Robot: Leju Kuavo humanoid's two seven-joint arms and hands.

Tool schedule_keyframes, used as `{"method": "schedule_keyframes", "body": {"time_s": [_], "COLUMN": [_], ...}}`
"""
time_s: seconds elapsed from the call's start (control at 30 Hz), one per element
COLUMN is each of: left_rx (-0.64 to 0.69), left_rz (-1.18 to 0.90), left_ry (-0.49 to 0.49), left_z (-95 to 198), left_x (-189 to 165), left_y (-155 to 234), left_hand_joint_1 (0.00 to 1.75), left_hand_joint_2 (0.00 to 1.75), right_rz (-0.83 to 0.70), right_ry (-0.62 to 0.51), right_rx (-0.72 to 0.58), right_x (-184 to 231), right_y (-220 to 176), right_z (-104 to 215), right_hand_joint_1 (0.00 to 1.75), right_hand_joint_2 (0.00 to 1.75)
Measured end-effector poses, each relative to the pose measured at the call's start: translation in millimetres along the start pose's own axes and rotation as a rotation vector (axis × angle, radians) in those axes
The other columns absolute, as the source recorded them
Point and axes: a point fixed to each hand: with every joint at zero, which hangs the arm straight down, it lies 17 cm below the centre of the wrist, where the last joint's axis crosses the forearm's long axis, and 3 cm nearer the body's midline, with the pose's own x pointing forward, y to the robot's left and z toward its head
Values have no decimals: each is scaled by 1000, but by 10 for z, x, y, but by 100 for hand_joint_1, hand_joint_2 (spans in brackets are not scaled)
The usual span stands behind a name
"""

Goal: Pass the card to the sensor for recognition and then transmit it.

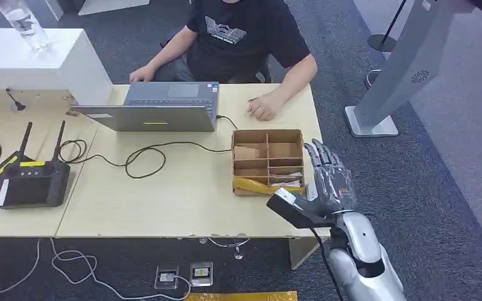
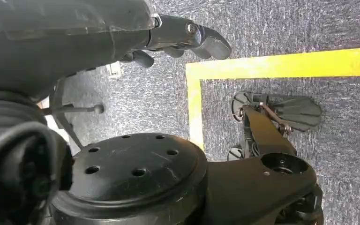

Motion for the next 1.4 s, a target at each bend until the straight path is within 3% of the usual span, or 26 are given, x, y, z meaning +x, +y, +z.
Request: {"method": "schedule_keyframes", "body": {"time_s": [1.4], "left_rx": [-1], "left_rz": [-20], "left_ry": [8], "left_z": [0], "left_x": [-13], "left_y": [1], "left_hand_joint_1": [0], "left_hand_joint_2": [0], "right_rz": [3], "right_ry": [2], "right_rx": [82], "right_x": [-31], "right_y": [390], "right_z": [-300], "right_hand_joint_1": [0], "right_hand_joint_2": [175]}}
